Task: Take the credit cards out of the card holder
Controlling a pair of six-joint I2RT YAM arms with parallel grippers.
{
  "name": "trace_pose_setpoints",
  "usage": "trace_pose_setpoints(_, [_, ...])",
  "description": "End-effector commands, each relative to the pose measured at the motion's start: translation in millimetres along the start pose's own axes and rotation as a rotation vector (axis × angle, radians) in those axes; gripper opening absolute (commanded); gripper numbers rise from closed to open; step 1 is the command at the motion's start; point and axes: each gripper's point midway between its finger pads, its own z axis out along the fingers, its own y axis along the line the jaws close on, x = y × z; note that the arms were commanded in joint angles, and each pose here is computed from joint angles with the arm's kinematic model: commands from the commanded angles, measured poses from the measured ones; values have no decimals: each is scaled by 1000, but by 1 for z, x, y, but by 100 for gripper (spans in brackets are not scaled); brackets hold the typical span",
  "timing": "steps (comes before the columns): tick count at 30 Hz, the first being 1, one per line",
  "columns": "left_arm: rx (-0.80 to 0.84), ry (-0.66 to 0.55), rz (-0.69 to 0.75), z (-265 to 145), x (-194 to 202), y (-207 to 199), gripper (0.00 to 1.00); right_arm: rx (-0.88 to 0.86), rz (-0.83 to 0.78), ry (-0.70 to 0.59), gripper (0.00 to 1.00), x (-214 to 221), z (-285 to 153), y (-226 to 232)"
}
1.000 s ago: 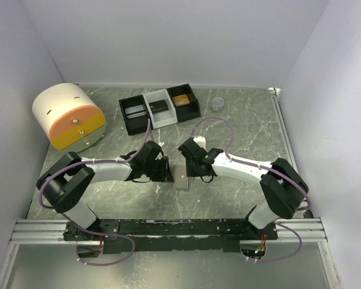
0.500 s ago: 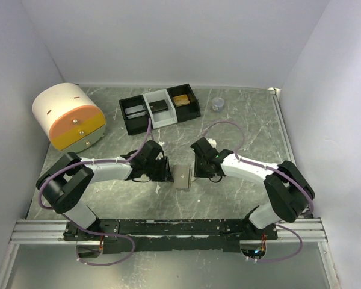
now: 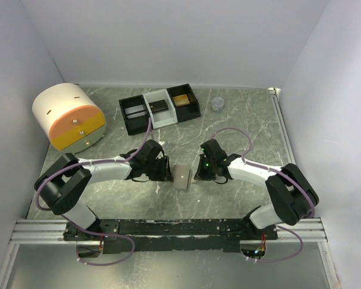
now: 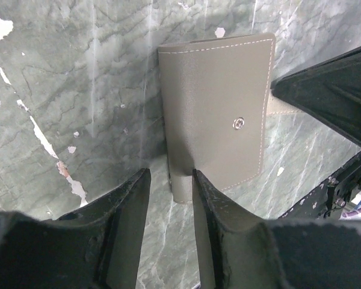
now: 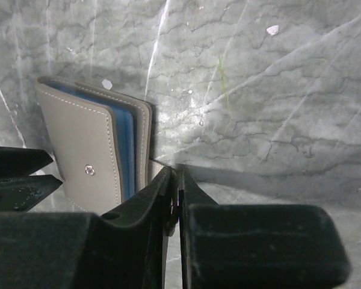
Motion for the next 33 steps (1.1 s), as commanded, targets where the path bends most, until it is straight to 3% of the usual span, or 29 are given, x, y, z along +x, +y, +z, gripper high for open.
trace_pose_setpoints(1, [42,-62,45,-11,-19,-20,48,-94,-8,-20,4,-4,-7,17])
trace_pose_setpoints(7, [101,-115,100,-23,-32,-43,62,-285,-91,-50,0,-18,-25,58])
trace_pose_setpoints(12, [119,-130,121,-23,-34,-50,67,-406,-141,-30,0,-19,-38,83])
trace_pose_setpoints(22, [-1,-139,73,-24,-31,-29,67,-607,-195,-21,0,-24,-66,124])
trace_pose_setpoints(27, [-117,-155,30,-32,-28,-6,61,-654,-232,13,0,-21,-71,137])
trace_pose_setpoints(33, [-133,-219,-14,-50,-25,4,56,-716,-289,80,0,-8,-71,157])
